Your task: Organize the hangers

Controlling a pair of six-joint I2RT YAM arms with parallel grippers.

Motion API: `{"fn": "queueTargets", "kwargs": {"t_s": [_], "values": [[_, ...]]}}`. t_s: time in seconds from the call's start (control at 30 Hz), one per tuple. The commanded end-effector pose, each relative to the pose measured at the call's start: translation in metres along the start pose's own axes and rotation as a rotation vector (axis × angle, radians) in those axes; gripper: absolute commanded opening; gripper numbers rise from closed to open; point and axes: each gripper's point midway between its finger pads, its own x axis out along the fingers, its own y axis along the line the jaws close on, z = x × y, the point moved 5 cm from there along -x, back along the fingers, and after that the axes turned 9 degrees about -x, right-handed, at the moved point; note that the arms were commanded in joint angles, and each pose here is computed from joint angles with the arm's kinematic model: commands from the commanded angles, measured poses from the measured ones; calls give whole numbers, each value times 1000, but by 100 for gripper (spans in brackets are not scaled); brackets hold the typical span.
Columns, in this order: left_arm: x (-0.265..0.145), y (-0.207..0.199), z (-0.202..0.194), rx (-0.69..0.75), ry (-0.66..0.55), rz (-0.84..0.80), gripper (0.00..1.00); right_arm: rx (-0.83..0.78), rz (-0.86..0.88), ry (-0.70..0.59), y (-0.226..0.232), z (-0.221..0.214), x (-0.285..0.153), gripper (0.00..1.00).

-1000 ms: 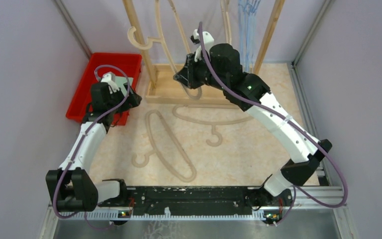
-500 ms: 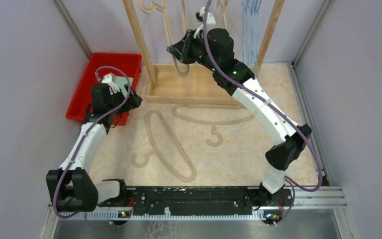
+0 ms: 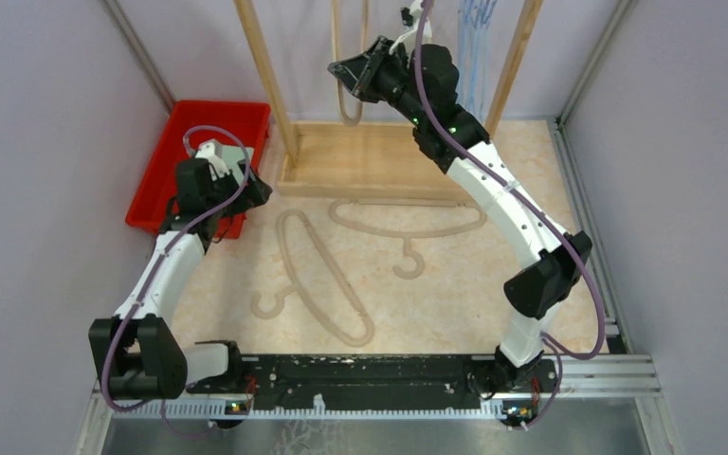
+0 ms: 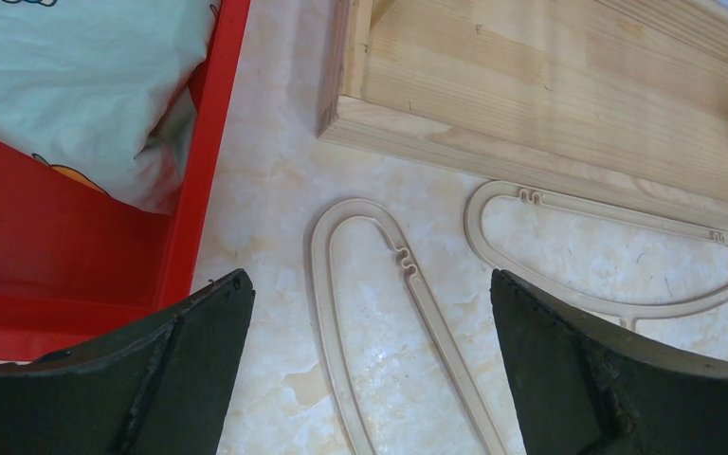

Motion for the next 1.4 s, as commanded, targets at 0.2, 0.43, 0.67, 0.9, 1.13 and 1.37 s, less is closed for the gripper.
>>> {"fn": "queueTargets", "kwargs": {"t_s": [0.2,0.43,0.67,0.9,1.13,1.37], "values": [[7,-2,3,14,-1,-29,100,112,-144,-124,-37,15,-17,0],[9,-3,2,11,14,-37,100,223,-176,-130,-54,27,-37,0],[11,-4,2,10,19,-43,100,263,-246,-138,-63,32,-50,0],[8,-3,-2,-1,26,-48,100,283,-282,-89,-72,18,-57,7],[5,-3,-5,-6,21,-47,100,242,-279,-96,-67,24,-67,63],[3,-2,-7,-10,20,-47,100,161,-220,-84,-48,40,-78,79]]}}
